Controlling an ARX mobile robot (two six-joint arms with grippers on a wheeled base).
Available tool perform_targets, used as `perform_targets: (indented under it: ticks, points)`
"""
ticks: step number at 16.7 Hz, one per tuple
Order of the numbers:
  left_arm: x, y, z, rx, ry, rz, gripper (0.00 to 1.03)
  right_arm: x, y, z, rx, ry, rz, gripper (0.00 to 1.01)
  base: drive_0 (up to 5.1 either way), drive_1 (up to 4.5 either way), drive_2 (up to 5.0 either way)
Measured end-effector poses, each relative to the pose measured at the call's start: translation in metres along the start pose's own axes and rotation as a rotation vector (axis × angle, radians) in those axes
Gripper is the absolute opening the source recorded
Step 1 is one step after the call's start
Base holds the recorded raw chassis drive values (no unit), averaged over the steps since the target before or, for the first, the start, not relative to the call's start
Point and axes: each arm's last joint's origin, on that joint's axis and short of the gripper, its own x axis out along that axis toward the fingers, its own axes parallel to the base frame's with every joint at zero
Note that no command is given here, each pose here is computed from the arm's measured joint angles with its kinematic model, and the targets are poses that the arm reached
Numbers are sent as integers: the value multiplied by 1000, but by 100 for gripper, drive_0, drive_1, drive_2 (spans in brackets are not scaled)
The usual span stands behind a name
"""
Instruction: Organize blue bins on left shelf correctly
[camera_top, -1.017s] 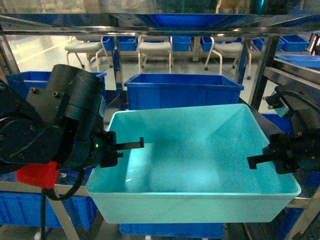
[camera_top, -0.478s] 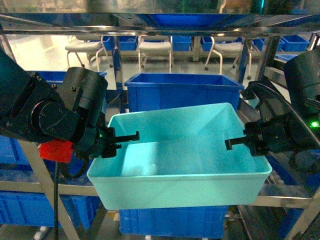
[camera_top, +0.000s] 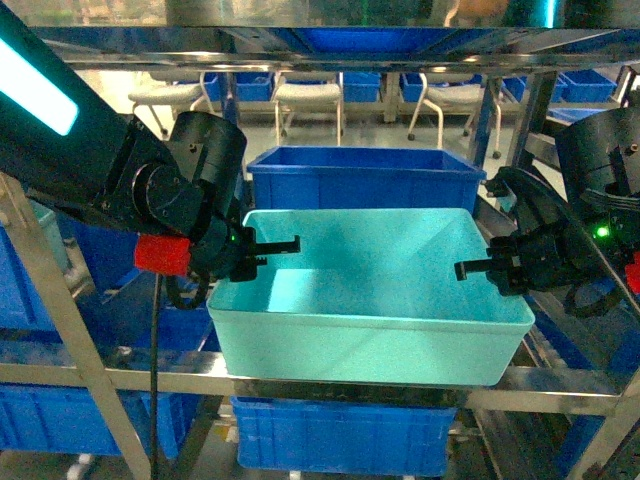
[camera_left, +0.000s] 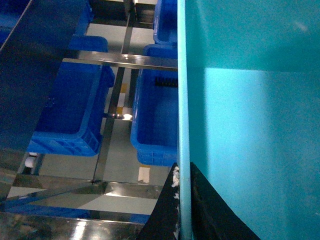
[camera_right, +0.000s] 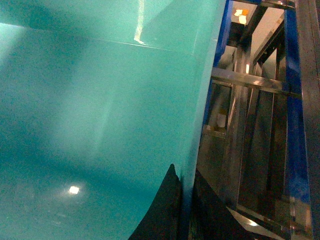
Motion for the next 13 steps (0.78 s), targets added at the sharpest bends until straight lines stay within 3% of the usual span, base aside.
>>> perform_targets:
  ticks: [13]
  points:
    - [22,0,-1,5,49,27,2,16,-3,3,1,23,9,3,0,0,0]
